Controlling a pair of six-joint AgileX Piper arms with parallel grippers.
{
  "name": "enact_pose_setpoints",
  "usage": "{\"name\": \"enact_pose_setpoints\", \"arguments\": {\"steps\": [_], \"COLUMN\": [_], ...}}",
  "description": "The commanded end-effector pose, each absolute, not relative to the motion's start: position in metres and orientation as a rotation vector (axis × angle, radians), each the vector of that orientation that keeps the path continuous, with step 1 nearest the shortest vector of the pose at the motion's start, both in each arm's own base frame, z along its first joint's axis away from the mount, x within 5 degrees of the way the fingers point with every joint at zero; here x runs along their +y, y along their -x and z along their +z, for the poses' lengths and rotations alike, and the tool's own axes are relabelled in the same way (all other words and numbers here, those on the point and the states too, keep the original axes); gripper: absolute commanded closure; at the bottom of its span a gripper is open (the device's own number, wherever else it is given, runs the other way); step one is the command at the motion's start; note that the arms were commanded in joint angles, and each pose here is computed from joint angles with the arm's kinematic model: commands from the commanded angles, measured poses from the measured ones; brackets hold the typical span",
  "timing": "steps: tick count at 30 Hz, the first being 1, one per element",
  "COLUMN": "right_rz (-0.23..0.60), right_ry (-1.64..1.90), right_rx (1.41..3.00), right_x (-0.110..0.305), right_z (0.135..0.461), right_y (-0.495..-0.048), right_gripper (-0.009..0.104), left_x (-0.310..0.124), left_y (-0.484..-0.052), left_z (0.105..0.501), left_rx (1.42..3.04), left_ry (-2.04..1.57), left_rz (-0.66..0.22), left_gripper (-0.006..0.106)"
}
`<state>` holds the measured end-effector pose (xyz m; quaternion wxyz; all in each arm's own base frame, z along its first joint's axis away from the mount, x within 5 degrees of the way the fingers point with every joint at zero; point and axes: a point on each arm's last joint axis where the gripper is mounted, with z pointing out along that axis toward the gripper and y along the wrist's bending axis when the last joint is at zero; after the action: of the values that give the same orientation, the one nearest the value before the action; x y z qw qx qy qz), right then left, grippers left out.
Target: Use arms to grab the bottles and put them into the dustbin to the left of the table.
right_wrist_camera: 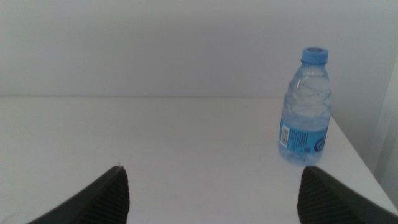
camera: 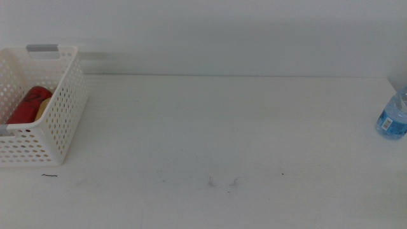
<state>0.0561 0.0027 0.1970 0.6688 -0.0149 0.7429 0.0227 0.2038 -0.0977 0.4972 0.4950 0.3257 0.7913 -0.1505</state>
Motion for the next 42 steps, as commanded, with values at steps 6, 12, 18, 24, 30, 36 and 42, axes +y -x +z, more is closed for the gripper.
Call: {"name": "enact_pose_setpoints", "arguments": {"steps": [6, 12, 18, 24, 30, 36, 42], "right_rz": [0.048, 0.048, 0.048, 0.048, 0.047, 0.072, 0.115], "right_ry": [0.036, 0.036, 0.036, 0.036, 0.036, 0.010, -0.041], "right_rx": [1.623, 1.625, 1.625, 1.634, 1.640, 1.607, 1.712], "right_x": [0.003, 0.003, 0.003, 0.003, 0.003, 0.003, 0.004], "right_z": [0.200, 0.200, 0.200, 0.200, 0.199, 0.202, 0.202], "right_y": [-0.056, -0.056, -0.056, -0.056, -0.056, -0.056, -0.069], "right_gripper": [0.007, 0.007, 0.007, 0.007, 0.007, 0.007, 0.007], "left_x": [-0.099, -0.104, -0.115, -0.125, -0.143, -0.153, -0.154], "left_y": [-0.208, -0.205, -0.209, -0.223, -0.230, -0.225, -0.224], "left_z": [0.502, 0.502, 0.502, 0.507, 0.502, 0.499, 0.499], "left_rx": [1.858, 1.864, 1.857, 1.901, 1.905, 1.896, 1.896], "left_ry": [-0.736, -0.753, -0.825, -0.906, -1.000, -1.056, -1.061], "left_rz": [-0.366, -0.461, -0.571, -0.607, -0.630, -0.605, -0.617], "left_gripper": [0.007, 0.007, 0.007, 0.007, 0.007, 0.007, 0.007]}}
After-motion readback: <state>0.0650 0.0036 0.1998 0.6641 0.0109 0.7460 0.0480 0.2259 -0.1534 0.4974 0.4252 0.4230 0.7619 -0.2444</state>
